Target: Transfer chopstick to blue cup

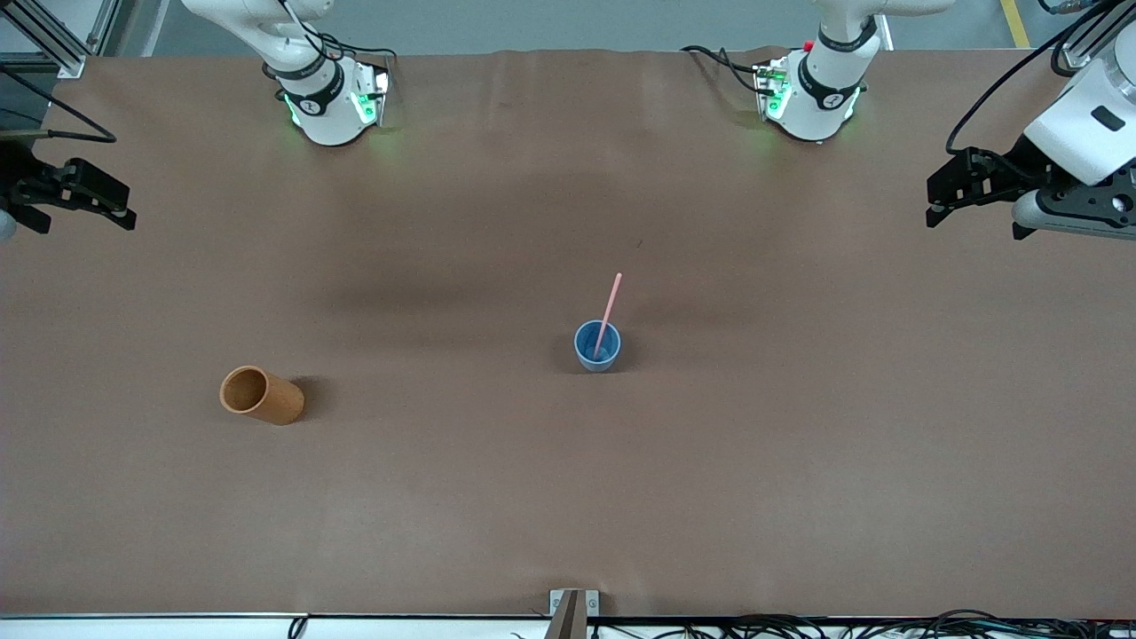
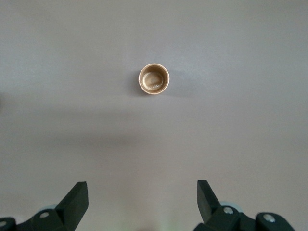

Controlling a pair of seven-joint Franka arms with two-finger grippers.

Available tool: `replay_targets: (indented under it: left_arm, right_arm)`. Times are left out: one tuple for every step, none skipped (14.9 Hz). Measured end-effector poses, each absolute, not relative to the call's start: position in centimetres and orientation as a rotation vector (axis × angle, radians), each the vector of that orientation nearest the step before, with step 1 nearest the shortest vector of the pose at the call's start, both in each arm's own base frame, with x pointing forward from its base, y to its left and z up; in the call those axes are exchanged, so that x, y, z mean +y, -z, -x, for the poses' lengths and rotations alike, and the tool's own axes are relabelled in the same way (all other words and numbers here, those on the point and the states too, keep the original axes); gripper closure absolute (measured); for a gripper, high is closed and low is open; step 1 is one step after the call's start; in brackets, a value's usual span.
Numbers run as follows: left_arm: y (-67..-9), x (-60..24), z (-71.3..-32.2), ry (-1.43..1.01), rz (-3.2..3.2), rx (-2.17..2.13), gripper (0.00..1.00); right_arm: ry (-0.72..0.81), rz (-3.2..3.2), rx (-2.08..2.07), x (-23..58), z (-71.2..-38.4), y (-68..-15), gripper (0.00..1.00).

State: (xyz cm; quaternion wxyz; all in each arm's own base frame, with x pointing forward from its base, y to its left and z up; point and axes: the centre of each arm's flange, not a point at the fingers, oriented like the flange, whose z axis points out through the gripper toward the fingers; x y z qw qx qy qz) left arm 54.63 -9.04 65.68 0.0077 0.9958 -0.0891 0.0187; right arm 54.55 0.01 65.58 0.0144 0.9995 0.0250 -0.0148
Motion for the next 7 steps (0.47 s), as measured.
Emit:
replay_targets:
  left_arm:
    - [-65.66, -9.03, -54.64, -0.058, -3.114, -0.269, 0.00]
    - [-65.64, -9.04, -54.65, -0.057, -3.116, -0.248, 0.00]
    - [-65.62, -9.05, -54.66, -0.056, -3.117, -0.230, 0.00]
    - [-65.61, -9.05, -54.67, -0.056, -3.117, -0.218, 0.00]
    - [-65.60, -9.05, -54.67, -0.056, -3.118, -0.214, 0.00]
    - [-65.59, -9.05, -54.68, -0.055, -3.118, -0.213, 0.00]
    - [-65.59, -9.05, -54.68, -0.055, -3.118, -0.213, 0.00]
  right_arm:
    - [0.046, -3.112, 0.078, 0.01, -54.55, -65.58, 0.00]
    - [0.044, -3.112, 0.078, 0.01, -54.56, -65.59, 0.00]
    - [0.036, -3.112, 0.078, 0.00, -54.63, -65.63, 0.00]
    - [0.021, -3.112, 0.077, -0.03, -54.74, -65.67, 0.00]
    - [0.011, -3.114, 0.075, -0.10, -54.85, -65.62, 0.00]
    - [0.007, -3.120, 0.071, -0.18, -54.92, -65.46, 0.00]
    - [0.012, -3.126, 0.066, -0.33, -54.95, -65.24, 0.00]
